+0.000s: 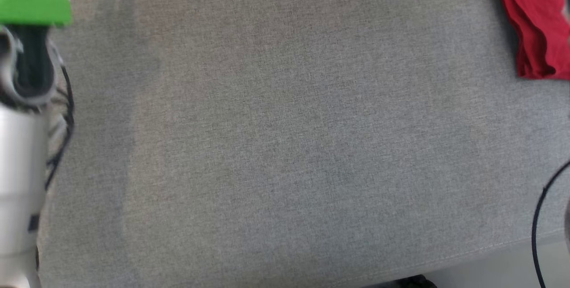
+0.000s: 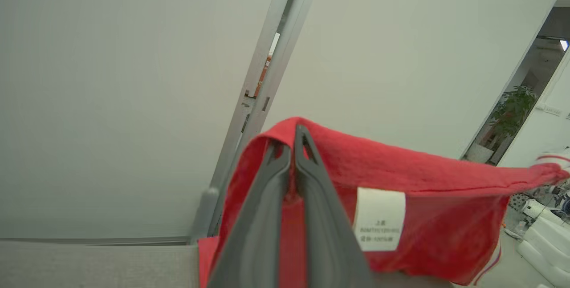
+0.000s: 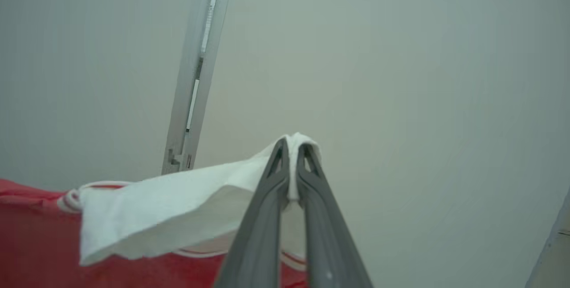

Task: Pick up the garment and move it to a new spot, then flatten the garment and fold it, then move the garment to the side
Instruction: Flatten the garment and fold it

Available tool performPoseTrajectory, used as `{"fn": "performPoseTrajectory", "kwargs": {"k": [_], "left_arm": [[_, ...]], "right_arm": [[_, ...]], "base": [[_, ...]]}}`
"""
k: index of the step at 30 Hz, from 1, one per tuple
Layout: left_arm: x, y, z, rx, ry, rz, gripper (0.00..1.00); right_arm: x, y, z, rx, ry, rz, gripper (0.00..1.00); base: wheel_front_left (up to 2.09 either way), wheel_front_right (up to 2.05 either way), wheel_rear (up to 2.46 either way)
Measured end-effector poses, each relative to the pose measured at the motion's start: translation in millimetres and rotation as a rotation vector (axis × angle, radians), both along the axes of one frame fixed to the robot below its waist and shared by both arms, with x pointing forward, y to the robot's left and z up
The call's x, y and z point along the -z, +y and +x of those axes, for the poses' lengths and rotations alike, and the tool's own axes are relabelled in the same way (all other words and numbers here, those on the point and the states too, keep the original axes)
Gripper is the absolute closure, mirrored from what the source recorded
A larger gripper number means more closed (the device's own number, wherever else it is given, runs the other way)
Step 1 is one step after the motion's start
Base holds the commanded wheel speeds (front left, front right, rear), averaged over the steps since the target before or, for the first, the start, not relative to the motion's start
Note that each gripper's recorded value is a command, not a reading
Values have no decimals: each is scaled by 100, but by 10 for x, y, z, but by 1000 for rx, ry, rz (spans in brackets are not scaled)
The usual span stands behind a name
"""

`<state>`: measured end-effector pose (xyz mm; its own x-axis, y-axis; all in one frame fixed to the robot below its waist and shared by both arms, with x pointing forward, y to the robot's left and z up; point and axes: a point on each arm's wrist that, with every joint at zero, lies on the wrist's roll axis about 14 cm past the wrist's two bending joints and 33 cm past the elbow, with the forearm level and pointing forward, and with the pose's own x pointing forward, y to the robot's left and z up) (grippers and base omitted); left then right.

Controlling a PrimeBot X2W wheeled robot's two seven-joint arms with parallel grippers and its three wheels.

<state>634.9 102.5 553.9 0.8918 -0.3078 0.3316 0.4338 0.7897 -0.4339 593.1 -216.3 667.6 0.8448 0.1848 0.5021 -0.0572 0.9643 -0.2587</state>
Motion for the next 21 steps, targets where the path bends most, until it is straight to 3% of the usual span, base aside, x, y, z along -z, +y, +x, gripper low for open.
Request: {"fn": "performPoseTrajectory", "kwargs": {"k": [7,15,21], "left_arm": [[448,40,-661,23,152,-29,100],[1019,153,-1506,26,396,-46,100],[1228,205,-2029,28,508,-43,100]], "right_arm": [[485,-221,-428,1,217,-2,100],[1445,-470,-1224,94,771,40,100],[1826,-402,-1900,103,1026,122,100]], "base": [[0,0,0],[0,0,0],[0,0,0]]}}
